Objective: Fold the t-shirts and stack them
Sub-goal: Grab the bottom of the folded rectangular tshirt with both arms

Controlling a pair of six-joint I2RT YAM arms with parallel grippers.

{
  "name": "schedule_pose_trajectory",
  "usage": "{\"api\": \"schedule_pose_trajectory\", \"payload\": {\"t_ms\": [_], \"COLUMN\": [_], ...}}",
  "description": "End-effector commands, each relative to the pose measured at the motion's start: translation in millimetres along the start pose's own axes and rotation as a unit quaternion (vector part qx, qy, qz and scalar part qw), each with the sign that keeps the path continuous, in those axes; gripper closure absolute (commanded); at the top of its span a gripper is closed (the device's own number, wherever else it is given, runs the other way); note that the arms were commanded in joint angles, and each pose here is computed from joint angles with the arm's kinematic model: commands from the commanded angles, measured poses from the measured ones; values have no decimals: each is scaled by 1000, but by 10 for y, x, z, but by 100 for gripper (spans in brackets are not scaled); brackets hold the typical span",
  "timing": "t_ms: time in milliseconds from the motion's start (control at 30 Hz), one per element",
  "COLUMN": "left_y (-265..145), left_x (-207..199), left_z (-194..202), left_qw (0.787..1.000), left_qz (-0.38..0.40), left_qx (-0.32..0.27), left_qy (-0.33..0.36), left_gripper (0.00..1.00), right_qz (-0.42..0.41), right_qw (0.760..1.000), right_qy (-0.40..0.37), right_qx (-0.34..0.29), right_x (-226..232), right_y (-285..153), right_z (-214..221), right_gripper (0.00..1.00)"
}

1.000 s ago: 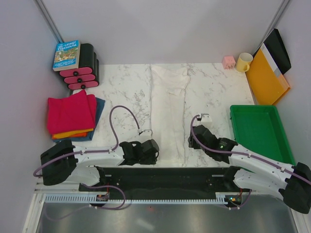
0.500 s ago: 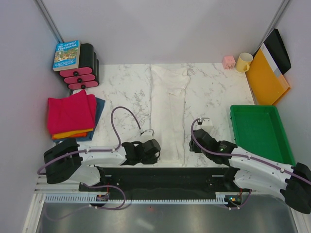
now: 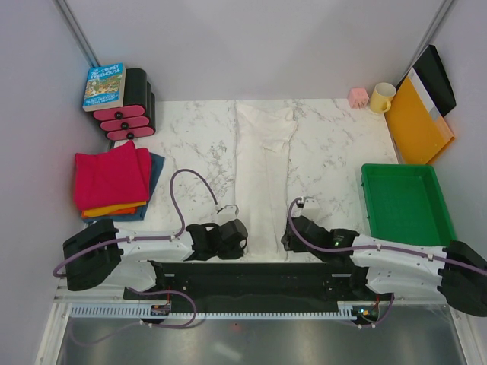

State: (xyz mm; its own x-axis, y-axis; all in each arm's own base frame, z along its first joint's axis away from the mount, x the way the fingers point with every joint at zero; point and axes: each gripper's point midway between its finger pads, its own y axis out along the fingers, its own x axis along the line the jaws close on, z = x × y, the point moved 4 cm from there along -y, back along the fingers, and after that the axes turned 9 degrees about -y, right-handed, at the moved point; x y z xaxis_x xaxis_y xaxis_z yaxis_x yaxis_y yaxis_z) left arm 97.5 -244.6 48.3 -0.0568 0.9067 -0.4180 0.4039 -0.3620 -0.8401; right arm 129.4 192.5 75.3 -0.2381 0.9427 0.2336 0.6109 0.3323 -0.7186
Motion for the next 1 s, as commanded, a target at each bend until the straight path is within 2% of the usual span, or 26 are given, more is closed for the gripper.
{"api": "schedule_pose_trajectory", "payload": {"t_ms": [0, 200, 533, 967], "left_y": [-7, -13, -15, -20], "left_x": [366, 311, 352, 327], "left_z": [157, 137, 153, 139], "left_qw": [996, 996, 996, 996], "left_qz": [-74, -68, -70, -67], "left_qx": [35, 34, 37, 33], "left_qy": [33, 41, 43, 38], "left_gripper": [98, 98, 98, 98], "right_qz": [-31, -22, 17, 22], "right_qw": [999, 1000, 999, 999], "right_qy": [18, 7, 39, 40], "right_qx": [-9, 0, -25, 10], "right_x": [345, 502, 292, 220], "right_y": [2, 19, -45, -30], "right_z": [20, 231, 241, 567], "right_gripper": [53, 52, 51, 51]}}
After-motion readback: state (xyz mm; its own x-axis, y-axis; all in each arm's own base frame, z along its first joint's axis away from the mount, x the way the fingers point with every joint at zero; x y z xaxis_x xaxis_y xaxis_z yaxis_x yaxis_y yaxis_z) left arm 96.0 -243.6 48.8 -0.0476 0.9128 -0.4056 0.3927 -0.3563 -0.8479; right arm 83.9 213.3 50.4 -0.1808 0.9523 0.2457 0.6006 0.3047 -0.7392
